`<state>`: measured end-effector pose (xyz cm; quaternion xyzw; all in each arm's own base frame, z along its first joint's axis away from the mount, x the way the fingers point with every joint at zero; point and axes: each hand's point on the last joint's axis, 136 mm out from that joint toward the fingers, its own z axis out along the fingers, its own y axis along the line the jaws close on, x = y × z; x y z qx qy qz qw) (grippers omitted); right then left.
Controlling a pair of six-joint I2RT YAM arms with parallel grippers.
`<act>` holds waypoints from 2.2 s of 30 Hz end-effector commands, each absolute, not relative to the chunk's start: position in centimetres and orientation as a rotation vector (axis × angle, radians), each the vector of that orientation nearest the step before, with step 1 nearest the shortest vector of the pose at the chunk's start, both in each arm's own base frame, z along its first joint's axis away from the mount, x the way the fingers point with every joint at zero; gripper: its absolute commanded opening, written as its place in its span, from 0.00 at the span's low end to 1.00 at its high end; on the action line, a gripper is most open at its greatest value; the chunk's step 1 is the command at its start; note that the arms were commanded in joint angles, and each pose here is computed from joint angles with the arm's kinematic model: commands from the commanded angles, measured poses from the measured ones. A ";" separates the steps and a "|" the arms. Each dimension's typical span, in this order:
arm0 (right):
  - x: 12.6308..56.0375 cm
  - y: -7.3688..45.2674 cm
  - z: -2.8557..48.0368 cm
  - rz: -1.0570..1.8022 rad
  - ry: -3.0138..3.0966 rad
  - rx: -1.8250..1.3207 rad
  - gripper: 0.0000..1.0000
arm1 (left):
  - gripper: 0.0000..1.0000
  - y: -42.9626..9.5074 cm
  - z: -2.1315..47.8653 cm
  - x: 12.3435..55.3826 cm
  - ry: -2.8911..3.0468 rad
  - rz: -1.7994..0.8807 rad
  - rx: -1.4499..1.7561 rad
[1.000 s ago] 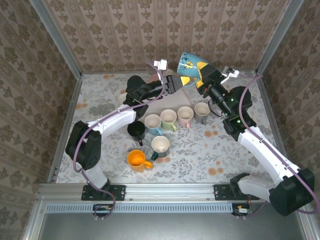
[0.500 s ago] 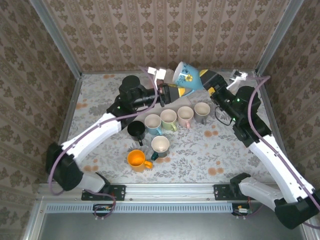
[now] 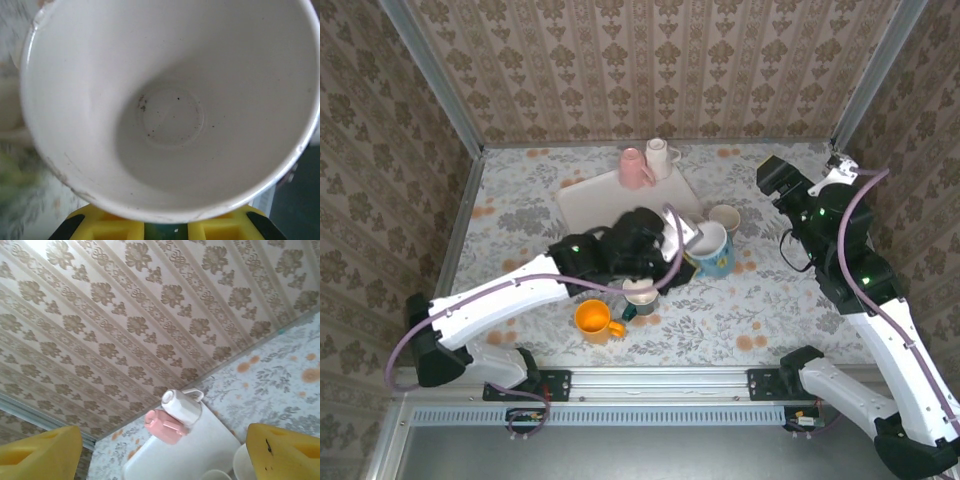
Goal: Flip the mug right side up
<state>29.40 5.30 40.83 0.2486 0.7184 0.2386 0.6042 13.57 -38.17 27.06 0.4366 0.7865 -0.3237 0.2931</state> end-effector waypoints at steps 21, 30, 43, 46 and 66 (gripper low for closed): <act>30.1 6.0 35.4 0.503 1.816 0.581 0.86 | 0.00 -37.7 13.9 17.8 2.500 -0.272 1.022; 30.8 6.3 34.7 0.497 1.833 0.581 0.86 | 0.00 -36.4 12.3 18.1 2.588 -0.139 0.924; 30.8 6.2 34.2 0.486 1.831 0.569 0.86 | 0.10 -35.7 11.1 18.8 2.629 -0.101 0.877; 30.9 6.3 34.1 0.490 1.832 0.566 0.86 | 0.22 -35.5 11.3 18.8 2.625 -0.099 0.872; 31.2 6.7 33.8 0.504 1.842 0.557 0.86 | 0.33 -35.3 13.3 17.8 2.605 -0.194 0.878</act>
